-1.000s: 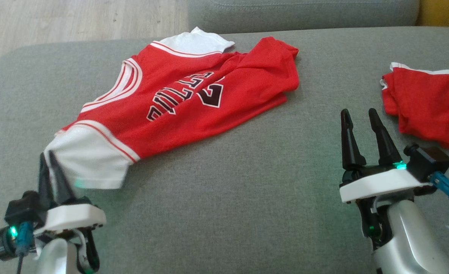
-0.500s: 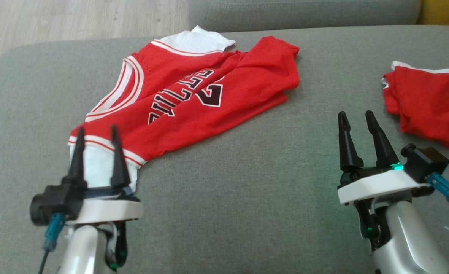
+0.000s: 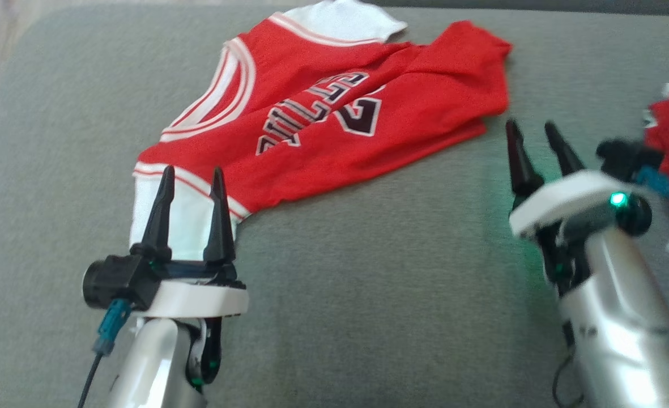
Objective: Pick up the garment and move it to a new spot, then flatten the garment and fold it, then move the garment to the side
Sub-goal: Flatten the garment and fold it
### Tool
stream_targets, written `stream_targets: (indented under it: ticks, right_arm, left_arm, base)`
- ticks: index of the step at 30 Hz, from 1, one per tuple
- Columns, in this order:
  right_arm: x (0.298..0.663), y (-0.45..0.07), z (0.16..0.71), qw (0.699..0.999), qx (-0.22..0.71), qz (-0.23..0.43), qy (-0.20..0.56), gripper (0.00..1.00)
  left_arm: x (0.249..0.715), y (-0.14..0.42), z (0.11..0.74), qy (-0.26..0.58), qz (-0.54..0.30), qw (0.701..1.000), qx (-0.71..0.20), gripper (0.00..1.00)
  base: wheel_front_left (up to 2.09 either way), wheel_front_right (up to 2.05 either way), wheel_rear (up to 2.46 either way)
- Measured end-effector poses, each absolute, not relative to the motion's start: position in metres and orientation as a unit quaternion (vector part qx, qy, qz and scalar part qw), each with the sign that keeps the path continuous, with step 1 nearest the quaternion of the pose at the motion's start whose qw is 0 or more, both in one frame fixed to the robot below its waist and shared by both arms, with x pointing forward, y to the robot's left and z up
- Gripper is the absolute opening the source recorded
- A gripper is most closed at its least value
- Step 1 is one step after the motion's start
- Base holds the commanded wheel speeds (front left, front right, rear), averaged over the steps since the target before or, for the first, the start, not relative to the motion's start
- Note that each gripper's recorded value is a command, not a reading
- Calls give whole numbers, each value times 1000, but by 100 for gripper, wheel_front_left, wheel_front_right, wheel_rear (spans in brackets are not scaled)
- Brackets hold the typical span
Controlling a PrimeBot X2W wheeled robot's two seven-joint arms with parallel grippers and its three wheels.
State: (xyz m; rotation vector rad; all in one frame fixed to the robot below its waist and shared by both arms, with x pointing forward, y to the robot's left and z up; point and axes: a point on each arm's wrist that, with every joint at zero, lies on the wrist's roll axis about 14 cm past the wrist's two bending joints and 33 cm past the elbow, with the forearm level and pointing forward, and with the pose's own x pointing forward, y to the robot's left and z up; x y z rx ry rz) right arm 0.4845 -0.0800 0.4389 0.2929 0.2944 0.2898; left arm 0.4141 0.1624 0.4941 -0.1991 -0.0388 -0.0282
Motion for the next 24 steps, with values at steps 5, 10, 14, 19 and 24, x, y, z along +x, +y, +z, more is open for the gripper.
stream_targets:
  ticks: [5,10,14,19,24]
  right_arm:
    - [517,-63,425,958,168,146,183,100]
    - [535,-56,402,948,183,131,225,100]
    - [547,-44,392,943,180,138,244,26]
    - [553,-27,413,956,146,173,187,0]
    - [550,-19,459,967,120,206,86,0]
  left_arm:
    - [413,171,488,-10,0,995,-100,100]
    - [412,177,483,-1,13,995,-101,100]
    - [413,180,479,5,19,995,-95,100]
    - [415,179,478,6,19,995,-95,100]
    - [416,178,485,-5,18,995,-99,100]
  base:
    - [0,0,0]
    - [0,0,0]
    - [0,0,0]
    - [0,0,0]
    - [0,0,0]
